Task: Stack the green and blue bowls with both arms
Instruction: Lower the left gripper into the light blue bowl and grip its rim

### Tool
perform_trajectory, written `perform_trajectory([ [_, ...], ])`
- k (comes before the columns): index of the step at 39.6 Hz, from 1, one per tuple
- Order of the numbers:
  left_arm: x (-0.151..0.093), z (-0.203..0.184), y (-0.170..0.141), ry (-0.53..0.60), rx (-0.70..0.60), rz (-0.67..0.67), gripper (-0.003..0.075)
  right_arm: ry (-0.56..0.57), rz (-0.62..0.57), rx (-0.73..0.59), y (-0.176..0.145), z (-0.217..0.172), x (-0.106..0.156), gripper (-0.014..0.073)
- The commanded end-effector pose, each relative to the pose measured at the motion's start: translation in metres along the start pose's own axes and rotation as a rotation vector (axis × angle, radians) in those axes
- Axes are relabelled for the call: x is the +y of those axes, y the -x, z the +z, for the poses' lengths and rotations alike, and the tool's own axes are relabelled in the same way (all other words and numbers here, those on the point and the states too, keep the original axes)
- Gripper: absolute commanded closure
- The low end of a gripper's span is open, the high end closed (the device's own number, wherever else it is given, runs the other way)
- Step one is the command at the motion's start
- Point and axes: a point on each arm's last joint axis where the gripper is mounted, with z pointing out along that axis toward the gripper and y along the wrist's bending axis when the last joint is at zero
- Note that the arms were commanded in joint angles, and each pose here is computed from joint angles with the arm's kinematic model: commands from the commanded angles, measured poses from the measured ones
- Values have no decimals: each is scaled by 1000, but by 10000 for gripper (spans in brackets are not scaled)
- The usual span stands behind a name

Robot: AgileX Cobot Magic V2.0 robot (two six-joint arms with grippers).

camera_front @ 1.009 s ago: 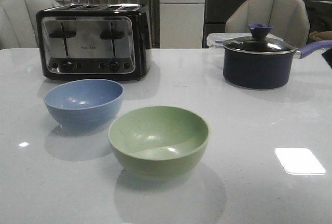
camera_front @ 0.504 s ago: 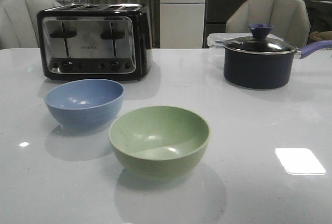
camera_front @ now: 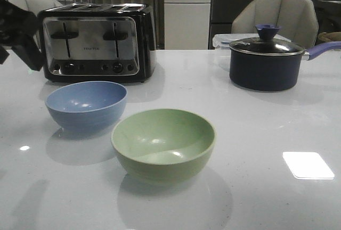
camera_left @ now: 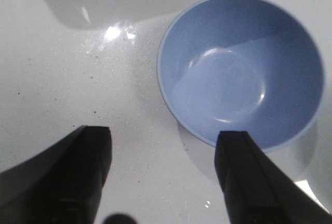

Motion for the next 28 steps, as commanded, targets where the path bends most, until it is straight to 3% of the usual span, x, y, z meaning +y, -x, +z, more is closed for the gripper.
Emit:
perform_trajectory([
  [1, 4, 8, 24, 8, -50, -17, 239, -22, -18, -93, 14, -6, -2, 214],
  [17, 6, 70, 46, -25, 24, -71, 251, -22, -18, -93, 14, -6, -2, 214],
  [22, 6, 74, 45, -25, 30, -72, 351, -22, -18, -93, 14, -6, -2, 214],
  [28, 6, 74, 45, -25, 34, -72, 530, -22, -18, -93, 14, -6, -2, 214],
])
